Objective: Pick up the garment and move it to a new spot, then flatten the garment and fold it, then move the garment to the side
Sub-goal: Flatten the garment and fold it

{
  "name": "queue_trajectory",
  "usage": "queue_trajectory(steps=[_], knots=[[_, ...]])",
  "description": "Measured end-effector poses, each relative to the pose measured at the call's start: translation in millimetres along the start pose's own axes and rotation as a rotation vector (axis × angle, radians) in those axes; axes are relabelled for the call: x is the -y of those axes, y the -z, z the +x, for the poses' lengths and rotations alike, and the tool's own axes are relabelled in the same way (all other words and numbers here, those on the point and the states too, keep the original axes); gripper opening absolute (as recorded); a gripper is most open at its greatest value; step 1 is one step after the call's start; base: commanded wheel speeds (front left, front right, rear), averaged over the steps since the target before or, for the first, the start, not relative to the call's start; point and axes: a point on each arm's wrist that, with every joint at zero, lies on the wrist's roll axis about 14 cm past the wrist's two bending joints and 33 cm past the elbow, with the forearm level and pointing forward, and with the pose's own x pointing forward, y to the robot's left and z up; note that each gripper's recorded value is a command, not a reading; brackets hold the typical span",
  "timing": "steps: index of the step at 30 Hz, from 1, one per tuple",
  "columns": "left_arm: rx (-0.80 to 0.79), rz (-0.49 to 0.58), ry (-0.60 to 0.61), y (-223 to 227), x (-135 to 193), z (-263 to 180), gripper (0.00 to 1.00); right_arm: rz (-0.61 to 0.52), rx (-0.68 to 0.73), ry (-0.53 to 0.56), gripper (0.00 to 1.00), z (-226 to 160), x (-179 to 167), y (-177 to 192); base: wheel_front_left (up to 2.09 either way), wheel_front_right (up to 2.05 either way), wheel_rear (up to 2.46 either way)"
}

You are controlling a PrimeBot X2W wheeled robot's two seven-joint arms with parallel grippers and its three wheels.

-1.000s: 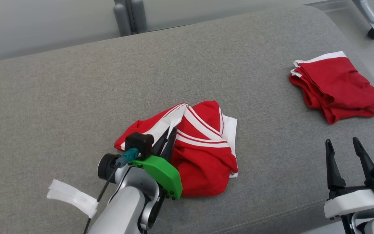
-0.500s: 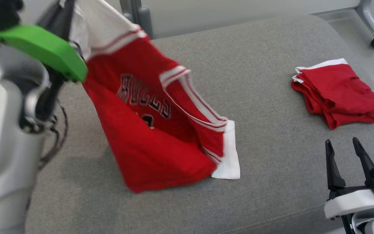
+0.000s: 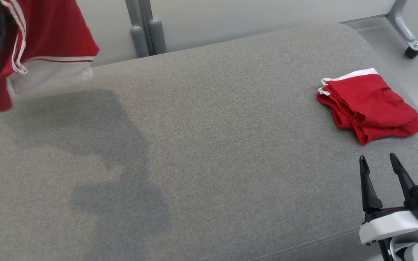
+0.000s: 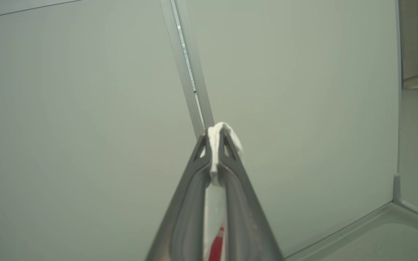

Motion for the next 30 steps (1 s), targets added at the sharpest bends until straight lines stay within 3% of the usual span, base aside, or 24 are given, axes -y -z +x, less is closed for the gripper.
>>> queue_trajectory(steps=[5, 10, 16, 21, 30], knots=[[-0.033, 0.007, 0.162, 14, 63, 1, 0.0, 0.015, -0.003, 0.005, 1.0, 0, -2, 2, 0.0, 0.0, 0.0], [-0.244, -0.122, 0.335, 107, 146, -25, 0.0, 0.024, -0.021, -0.021, 1.0, 4, -12, 8, 0.0, 0.0, 0.0], [-0.374, -0.289, 0.386, 174, 196, -50, 0.0, 0.019, 0.004, -0.05, 1.0, 19, -20, 1, 0.0, 0.0, 0.0], [-0.378, -0.395, 0.482, 181, 246, -64, 0.0, 0.008, 0.006, -0.04, 1.0, 22, -14, -1, 0.0, 0.0, 0.0], [-0.402, -0.44, 0.657, 191, 324, -90, 0.0, 0.031, -0.021, 0.041, 1.0, 11, 4, 6, 0.0, 0.0, 0.0]])
